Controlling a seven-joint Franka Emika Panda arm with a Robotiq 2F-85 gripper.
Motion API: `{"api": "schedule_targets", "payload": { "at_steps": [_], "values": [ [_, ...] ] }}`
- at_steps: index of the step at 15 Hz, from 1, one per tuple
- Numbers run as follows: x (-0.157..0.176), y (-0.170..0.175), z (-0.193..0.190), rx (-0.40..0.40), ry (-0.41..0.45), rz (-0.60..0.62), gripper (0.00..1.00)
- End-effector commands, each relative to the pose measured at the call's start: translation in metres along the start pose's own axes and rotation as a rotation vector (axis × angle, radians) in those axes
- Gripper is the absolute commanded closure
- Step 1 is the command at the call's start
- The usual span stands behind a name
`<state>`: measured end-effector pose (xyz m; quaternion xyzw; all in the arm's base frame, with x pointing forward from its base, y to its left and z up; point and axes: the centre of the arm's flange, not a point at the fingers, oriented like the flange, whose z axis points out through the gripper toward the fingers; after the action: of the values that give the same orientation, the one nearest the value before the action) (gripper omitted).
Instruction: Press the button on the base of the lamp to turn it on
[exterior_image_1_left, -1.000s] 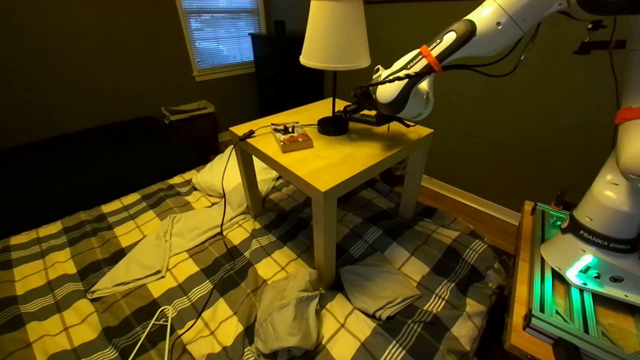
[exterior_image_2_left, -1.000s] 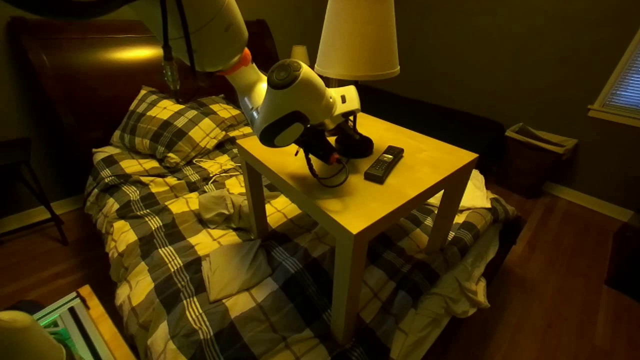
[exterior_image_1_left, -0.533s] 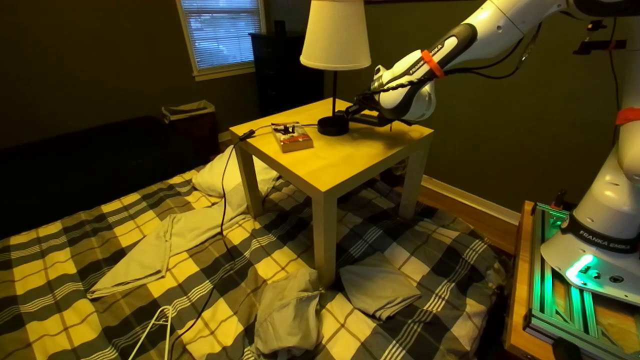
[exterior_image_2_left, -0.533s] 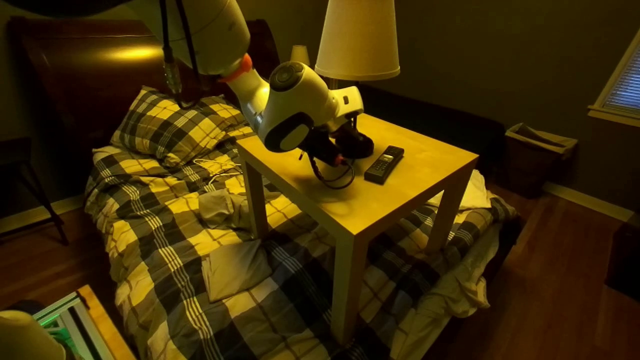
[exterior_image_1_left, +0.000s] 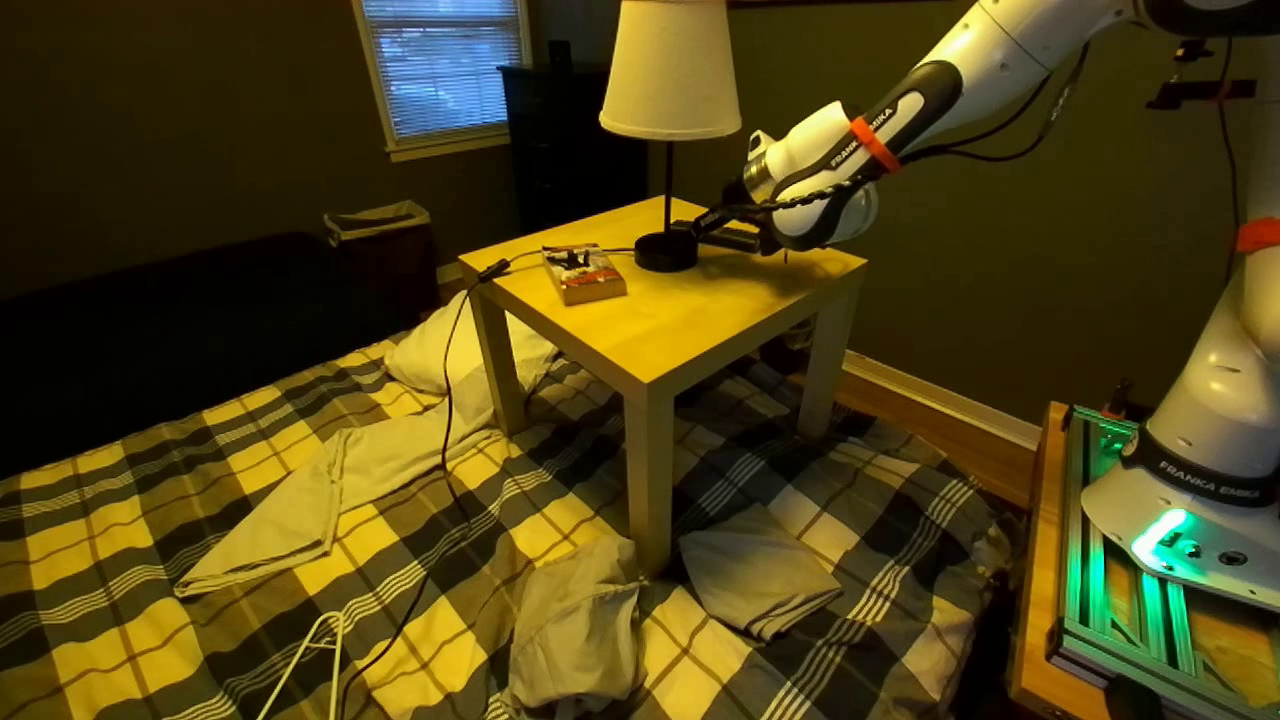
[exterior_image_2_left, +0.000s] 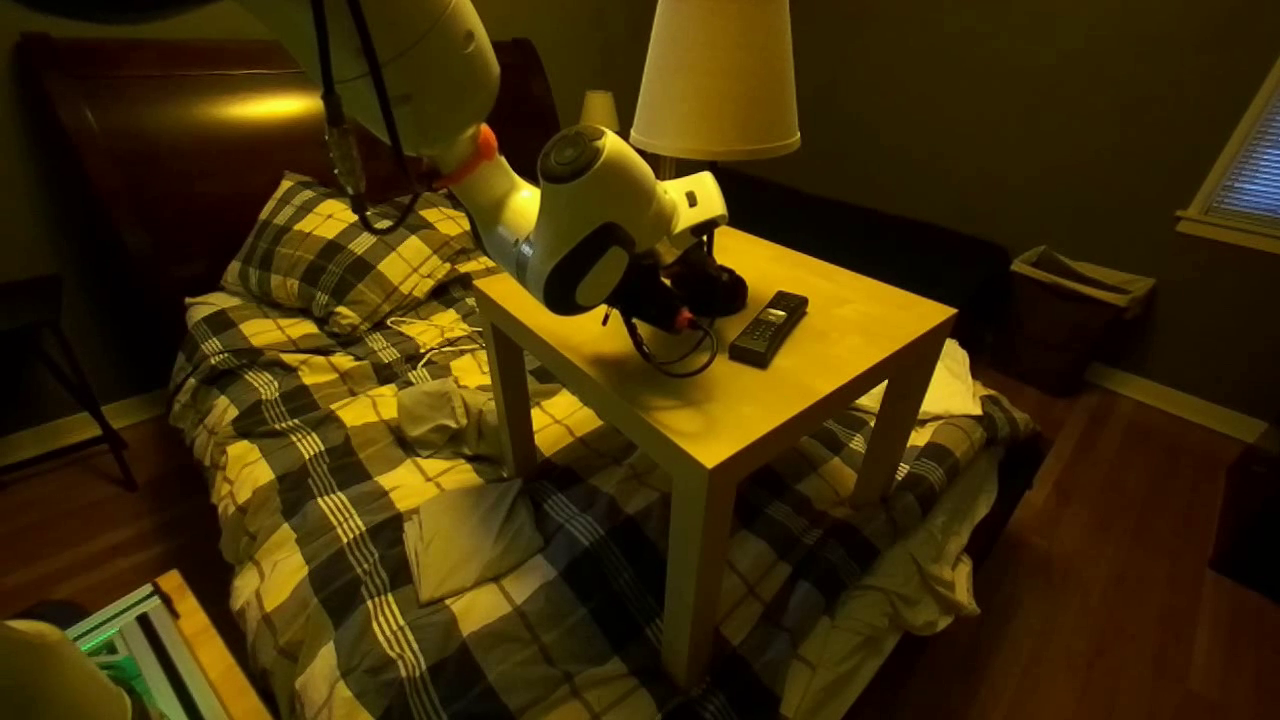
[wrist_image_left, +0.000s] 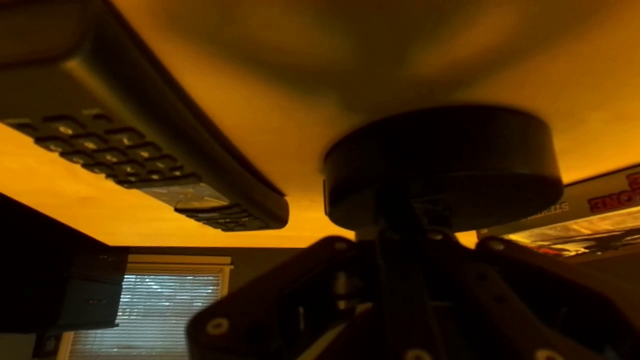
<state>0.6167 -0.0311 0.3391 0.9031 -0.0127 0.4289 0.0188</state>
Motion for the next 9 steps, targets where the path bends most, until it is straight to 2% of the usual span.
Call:
{"api": "schedule_targets", "payload": {
  "at_steps": [1,9],
  "values": [
    [-0.004,-0.001,-0.003,-0.003,-0.018,0.009,1.0],
    [0.017,-0.009,-0.019,0.011,0.016,0.028,1.0]
  ]
}}
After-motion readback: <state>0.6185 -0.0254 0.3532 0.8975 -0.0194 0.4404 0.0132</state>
